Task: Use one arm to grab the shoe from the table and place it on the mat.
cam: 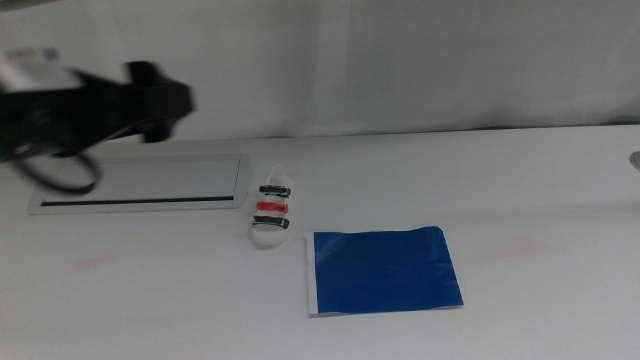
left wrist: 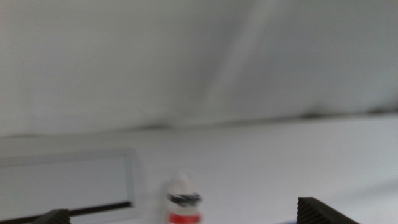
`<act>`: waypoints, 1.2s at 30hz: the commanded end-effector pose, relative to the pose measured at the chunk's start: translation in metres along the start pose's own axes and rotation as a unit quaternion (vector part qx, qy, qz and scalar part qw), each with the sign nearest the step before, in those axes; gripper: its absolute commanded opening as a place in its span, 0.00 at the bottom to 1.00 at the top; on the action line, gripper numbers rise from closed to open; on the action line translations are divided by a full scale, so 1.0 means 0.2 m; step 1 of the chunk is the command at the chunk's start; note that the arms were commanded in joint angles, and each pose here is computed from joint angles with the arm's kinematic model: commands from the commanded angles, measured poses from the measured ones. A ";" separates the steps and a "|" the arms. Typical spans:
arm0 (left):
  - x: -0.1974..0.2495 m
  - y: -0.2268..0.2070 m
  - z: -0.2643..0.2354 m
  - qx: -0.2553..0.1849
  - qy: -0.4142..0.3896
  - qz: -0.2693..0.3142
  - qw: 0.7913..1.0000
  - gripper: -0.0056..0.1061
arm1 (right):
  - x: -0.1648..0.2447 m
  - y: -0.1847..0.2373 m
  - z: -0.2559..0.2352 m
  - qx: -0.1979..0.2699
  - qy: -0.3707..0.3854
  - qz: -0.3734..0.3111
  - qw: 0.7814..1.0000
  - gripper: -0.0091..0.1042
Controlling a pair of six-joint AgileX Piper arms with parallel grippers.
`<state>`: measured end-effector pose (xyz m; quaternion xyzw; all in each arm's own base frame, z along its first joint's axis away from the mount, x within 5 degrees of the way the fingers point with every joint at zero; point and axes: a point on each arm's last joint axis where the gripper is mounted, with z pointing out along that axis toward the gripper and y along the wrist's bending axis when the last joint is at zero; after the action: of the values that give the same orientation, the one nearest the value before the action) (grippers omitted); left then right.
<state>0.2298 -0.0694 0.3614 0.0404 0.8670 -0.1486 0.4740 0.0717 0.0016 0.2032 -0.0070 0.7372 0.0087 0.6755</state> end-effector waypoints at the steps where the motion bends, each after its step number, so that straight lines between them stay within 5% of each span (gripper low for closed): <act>1: -0.03 -0.07 0.14 0.014 0.048 0.000 0.999 0.85 | 0.06 0.00 0.00 0.002 0.011 -0.004 1.000 0.06; 11: -0.02 -0.20 0.68 -0.059 0.230 0.028 0.971 0.85 | 0.06 0.00 0.00 0.002 0.011 -0.004 1.000 0.06; 36: 0.33 -0.15 1.34 -0.097 0.326 0.001 0.940 0.85 | 0.06 0.00 0.00 0.002 0.011 -0.004 1.000 0.06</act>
<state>0.4022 -0.1761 0.1786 0.0444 0.9860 -0.0355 0.1566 0.0717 0.0016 0.2032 -0.0059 0.7372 0.0098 0.6755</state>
